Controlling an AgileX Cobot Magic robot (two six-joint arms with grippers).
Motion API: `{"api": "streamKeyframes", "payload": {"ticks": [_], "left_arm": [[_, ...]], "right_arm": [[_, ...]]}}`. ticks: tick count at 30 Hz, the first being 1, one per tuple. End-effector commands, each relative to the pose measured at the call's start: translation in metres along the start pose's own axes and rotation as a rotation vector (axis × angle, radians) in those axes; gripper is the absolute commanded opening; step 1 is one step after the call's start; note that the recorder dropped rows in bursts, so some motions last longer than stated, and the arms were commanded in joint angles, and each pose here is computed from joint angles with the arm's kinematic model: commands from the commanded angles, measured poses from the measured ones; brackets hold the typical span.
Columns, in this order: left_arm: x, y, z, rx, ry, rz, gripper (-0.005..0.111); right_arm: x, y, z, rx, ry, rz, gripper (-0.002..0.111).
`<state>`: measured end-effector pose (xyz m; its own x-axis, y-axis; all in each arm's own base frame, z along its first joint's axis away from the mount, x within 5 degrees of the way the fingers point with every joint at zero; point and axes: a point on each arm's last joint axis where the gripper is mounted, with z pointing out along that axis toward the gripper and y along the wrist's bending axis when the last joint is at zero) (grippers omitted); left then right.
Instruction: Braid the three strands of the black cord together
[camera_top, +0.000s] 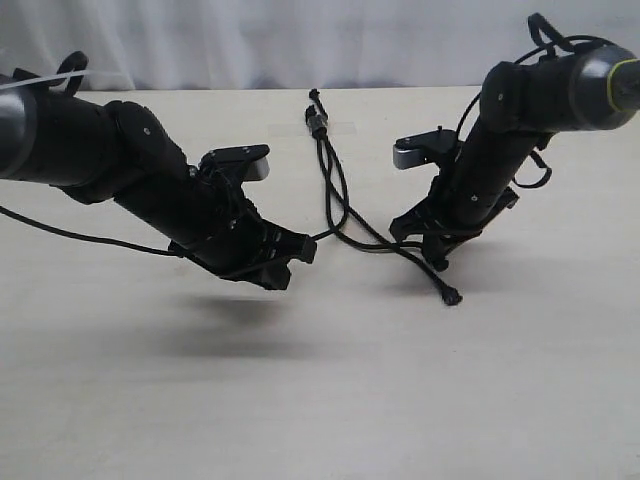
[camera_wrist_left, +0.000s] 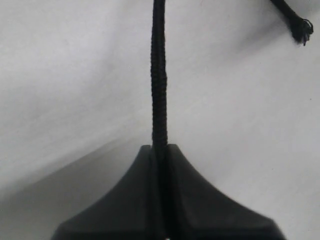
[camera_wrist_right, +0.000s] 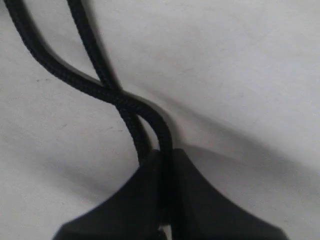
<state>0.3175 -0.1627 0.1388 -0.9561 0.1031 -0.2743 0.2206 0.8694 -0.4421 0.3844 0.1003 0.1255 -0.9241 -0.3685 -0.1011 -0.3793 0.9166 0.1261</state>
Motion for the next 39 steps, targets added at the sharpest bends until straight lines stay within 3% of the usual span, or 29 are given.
{"api": "streamKeyframes", "payload": {"ticks": [1, 5, 11, 18, 29, 39], "left_arm": [[0.001, -0.003, 0.001, 0.011, 0.006, 0.003, 0.0], [0.001, -0.003, 0.001, 0.012, 0.008, 0.003, 0.0], [0.001, -0.003, 0.001, 0.012, 0.008, 0.003, 0.0], [0.001, -0.003, 0.001, 0.014, 0.007, -0.001, 0.0], [0.022, -0.026, 0.04, -0.01, 0.081, -0.074, 0.0], [0.026, -0.032, 0.053, -0.009, 0.068, -0.101, 0.0]], "right_arm": [[0.003, 0.0, 0.009, -0.03, 0.037, -0.014, 0.004], [0.007, 0.004, 0.011, -0.084, 0.076, -0.025, 0.004], [0.01, 0.029, 0.015, -0.298, 0.125, -0.043, 0.004], [0.008, 0.052, 0.021, -0.322, 0.131, -0.058, 0.004], [0.01, 0.049, 0.013, -0.321, 0.16, 0.041, 0.004], [0.009, 0.02, -0.015, -0.306, 0.07, 0.113, 0.004]]}}
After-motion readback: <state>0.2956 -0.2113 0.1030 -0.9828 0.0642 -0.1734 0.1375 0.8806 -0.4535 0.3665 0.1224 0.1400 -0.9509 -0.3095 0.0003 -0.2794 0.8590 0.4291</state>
